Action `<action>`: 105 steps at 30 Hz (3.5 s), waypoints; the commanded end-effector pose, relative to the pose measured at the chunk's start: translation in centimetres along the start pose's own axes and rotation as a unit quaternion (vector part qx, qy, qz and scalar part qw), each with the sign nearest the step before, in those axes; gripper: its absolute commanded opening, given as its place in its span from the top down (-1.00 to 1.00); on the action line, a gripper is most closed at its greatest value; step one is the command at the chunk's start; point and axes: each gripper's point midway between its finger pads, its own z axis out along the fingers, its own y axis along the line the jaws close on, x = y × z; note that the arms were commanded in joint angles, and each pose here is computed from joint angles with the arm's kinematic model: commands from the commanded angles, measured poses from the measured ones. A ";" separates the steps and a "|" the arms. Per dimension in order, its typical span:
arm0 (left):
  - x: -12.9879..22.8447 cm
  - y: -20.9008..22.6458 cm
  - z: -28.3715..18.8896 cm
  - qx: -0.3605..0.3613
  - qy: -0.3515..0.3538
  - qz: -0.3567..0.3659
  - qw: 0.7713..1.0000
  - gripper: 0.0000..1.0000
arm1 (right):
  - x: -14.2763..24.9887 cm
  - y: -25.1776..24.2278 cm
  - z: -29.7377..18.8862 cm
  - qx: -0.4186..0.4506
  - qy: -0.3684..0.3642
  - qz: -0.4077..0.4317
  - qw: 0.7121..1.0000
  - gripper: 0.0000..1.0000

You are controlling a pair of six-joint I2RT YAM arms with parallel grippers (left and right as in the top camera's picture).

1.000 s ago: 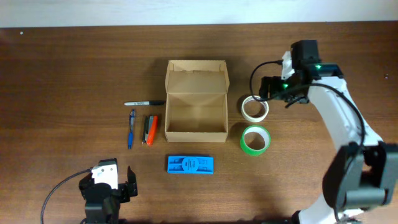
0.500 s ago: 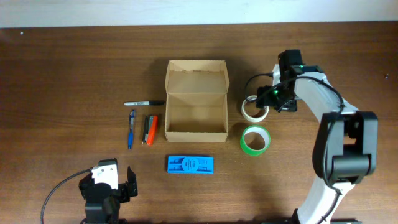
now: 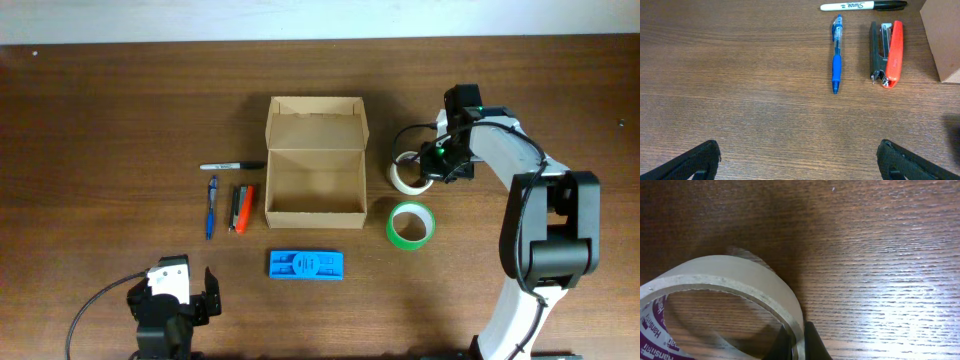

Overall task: Pack container
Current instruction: 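Move the right gripper to the white tape roll and grasp it, then carry the white tape roll into the box and release it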

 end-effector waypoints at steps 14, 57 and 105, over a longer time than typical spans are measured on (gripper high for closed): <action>0.2 -0.1 0.2 0.003 0.000 0.006 1.000 -0.99 | -5.1 2.0 -14.3 0.022 -0.092 -0.069 0.993 0.93; 0.2 -0.1 0.2 0.003 0.000 0.006 1.000 -0.99 | 3.1 25.1 -8.1 -0.039 -0.044 -0.649 0.758 0.93; 0.2 -0.1 0.2 0.003 0.000 0.006 1.000 -0.99 | 1.1 25.7 -15.4 -0.018 -0.109 -0.611 0.784 -0.98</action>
